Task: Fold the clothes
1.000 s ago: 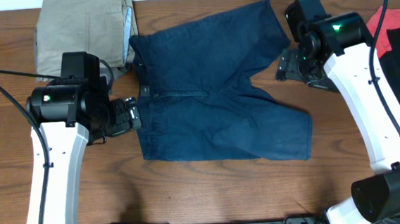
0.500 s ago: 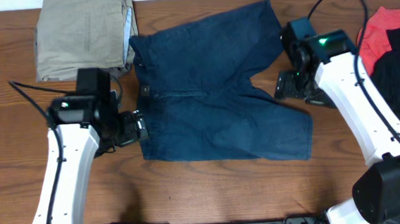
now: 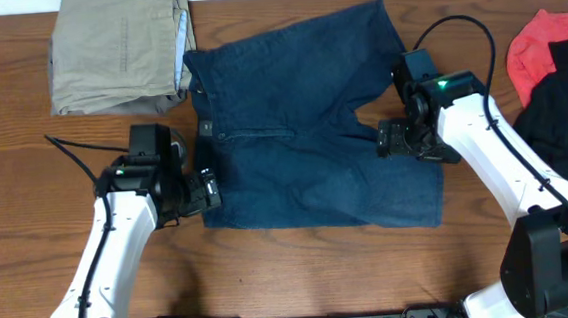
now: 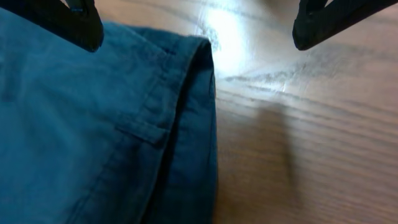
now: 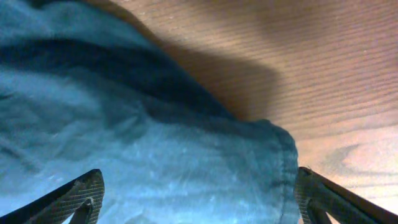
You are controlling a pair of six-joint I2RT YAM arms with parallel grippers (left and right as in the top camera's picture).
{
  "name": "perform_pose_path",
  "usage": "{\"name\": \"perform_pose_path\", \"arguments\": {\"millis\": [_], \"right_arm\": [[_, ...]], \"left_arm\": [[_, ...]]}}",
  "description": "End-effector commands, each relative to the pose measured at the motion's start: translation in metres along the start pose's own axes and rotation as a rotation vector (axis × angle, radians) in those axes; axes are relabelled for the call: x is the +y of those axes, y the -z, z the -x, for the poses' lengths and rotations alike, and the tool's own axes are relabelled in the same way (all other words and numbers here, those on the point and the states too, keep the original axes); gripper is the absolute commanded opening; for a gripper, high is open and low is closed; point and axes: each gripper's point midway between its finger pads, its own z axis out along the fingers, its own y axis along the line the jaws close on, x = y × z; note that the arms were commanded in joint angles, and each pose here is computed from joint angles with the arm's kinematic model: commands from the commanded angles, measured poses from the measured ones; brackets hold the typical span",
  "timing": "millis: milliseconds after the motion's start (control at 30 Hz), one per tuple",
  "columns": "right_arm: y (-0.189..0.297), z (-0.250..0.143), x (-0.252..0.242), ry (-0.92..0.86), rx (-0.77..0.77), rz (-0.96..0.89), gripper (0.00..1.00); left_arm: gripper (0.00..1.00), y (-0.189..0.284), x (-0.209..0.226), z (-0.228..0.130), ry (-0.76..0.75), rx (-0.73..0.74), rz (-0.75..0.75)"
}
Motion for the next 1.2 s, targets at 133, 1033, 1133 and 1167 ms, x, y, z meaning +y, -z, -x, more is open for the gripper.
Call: {"name": "perform_pose_path", "arguments": {"millis": [133, 1033, 1133, 1167], "right_arm": [[-0.02, -0.004, -0.014, -0.011, 0.003, -0.007, 0.87], [-0.03, 0.009, -0.04, -0.065, -0.053, -0.08, 0.99], [-0.032, 0.01, -0.047, -0.09, -0.034, -0.058, 0.99], [-0.033, 0.009, -0.045, -0.087, -0.022, -0.025, 0.98]], "left_arm": [[0.98, -0.02, 0.005, -0.004, 0.012, -0.008, -0.006], [0.98, -0.022, 0.005, -0.002, 0.011, -0.017, -0.005], [0.98, -0.022, 0.005, -0.002, 0.01, -0.017, -0.005], [0.98, -0.022, 0.005, -0.002, 0.011, -0.017, -0.005]]}}
